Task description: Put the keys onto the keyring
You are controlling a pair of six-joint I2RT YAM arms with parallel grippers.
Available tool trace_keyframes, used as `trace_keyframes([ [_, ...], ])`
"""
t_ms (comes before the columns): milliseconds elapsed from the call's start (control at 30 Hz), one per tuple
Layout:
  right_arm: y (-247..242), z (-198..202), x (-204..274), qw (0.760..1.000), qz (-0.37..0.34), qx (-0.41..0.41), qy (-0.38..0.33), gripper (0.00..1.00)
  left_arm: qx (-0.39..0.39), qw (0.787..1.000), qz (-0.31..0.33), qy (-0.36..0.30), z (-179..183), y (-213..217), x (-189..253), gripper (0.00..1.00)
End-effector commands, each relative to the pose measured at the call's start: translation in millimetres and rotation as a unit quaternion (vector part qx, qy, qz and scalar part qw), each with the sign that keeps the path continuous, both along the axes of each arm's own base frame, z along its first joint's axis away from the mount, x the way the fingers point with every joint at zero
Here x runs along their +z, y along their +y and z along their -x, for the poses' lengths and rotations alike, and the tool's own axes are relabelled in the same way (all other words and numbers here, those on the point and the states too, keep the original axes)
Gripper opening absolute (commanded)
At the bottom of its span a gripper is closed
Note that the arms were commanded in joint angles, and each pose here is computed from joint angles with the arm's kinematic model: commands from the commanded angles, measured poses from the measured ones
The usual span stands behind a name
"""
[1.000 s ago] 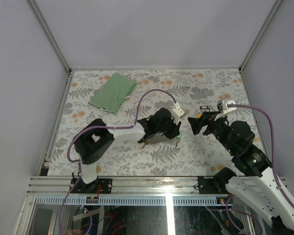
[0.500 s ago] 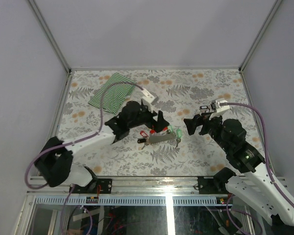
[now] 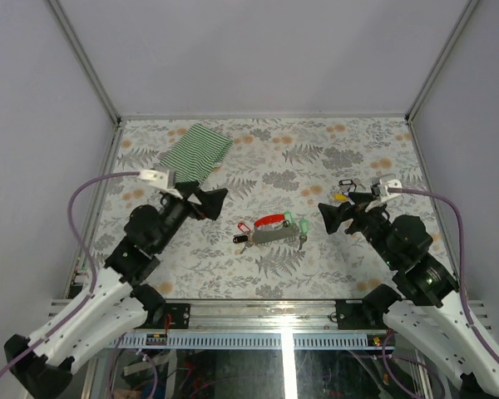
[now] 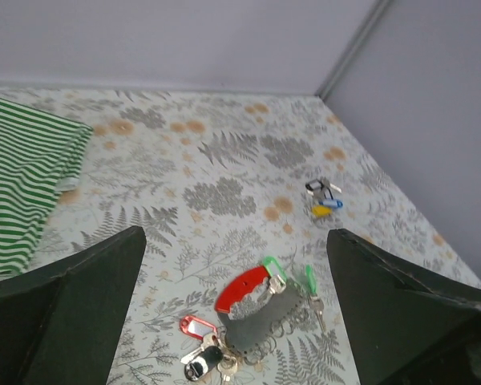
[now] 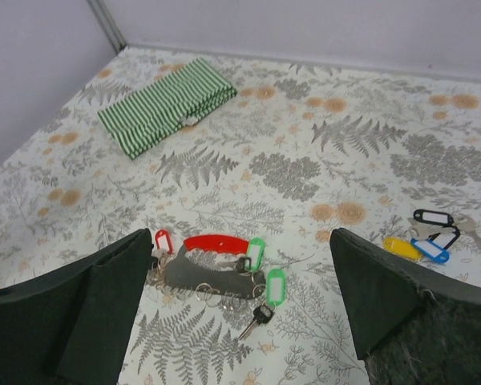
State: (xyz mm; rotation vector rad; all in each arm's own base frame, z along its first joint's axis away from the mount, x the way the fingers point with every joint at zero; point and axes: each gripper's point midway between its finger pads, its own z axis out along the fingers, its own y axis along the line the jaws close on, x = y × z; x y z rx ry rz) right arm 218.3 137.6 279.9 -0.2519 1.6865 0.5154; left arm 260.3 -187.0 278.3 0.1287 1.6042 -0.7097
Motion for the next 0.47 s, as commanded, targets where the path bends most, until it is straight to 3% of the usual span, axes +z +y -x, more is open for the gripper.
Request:
trace_keyframes([
  [0,-19,-3,24,0.997,-0.030,-0.048,-0.056,0.99,0.087,0.996,0.031,-0.013,2,38,2,1.00],
  [433,-20,-9,18,0.997,-0.035,-0.062,-0.043,0.99,0.085,0.996,0.015,0.012,2,37,-10,1.00],
])
